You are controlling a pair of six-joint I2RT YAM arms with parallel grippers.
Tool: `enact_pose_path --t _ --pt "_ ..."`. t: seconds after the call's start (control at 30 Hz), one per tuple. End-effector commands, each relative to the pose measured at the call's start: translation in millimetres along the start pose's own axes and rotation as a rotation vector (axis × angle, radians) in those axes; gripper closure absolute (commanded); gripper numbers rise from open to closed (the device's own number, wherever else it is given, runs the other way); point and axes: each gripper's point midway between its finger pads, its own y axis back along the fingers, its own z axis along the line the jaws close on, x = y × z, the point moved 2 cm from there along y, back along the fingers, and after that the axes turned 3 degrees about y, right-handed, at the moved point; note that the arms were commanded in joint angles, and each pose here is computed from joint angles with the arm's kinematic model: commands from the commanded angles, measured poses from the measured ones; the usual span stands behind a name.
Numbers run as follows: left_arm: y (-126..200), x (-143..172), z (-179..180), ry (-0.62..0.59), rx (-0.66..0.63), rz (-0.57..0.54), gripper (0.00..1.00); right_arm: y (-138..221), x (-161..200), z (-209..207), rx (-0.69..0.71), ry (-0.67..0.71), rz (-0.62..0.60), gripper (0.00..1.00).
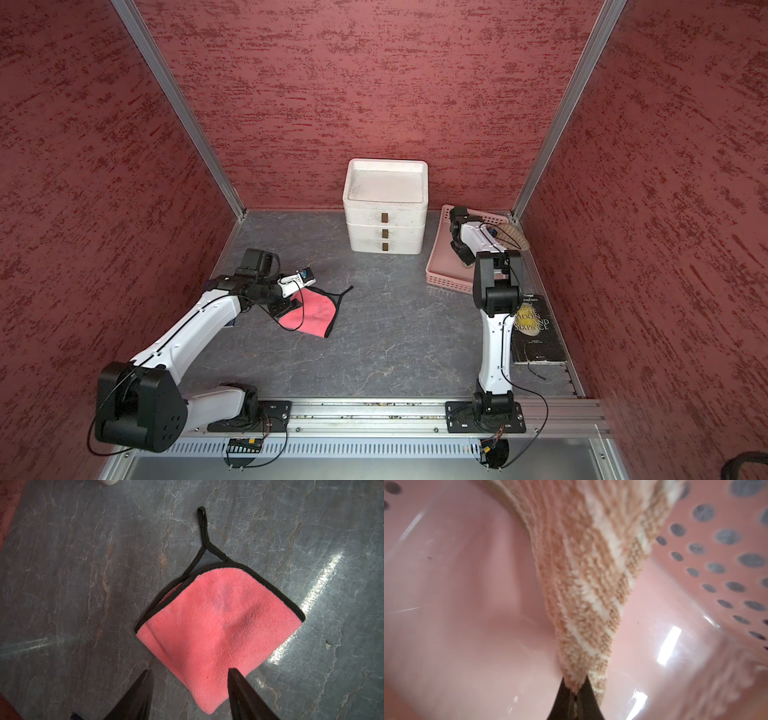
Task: Fold the square dishcloth
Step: Pick up the cleaning item from the bin, then adjust the cleaning item at the center of the board, then flatten out the cleaning item at the center of the board.
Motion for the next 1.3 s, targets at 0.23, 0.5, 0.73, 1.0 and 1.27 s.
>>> enact_pose_path --t 0.23,0.5,0.73,1.0,1.27 --pt "-83 18 11 -0.041 -0.095 0.250 0.44 180 -27 32 -0.390 0.194 -0.158 1.00" --pt "-95 63 41 -0.049 -0.177 0.407 0.44 274 56 38 -0.589 0.539 -0.103 1.00" --pt "-51 70 61 0.034 -0.209 0.348 0.42 334 160 31 -0.749 0.819 -0.019 1.00" --pt "44 -16 20 0.162 -0.026 -0.073 0.23 384 254 31 -1.047 1.112 0.249 1.00" --pt "44 -45 -25 0.139 0.091 -0.202 0.19 357 294 -13 -1.034 1.284 0.350 1.00"
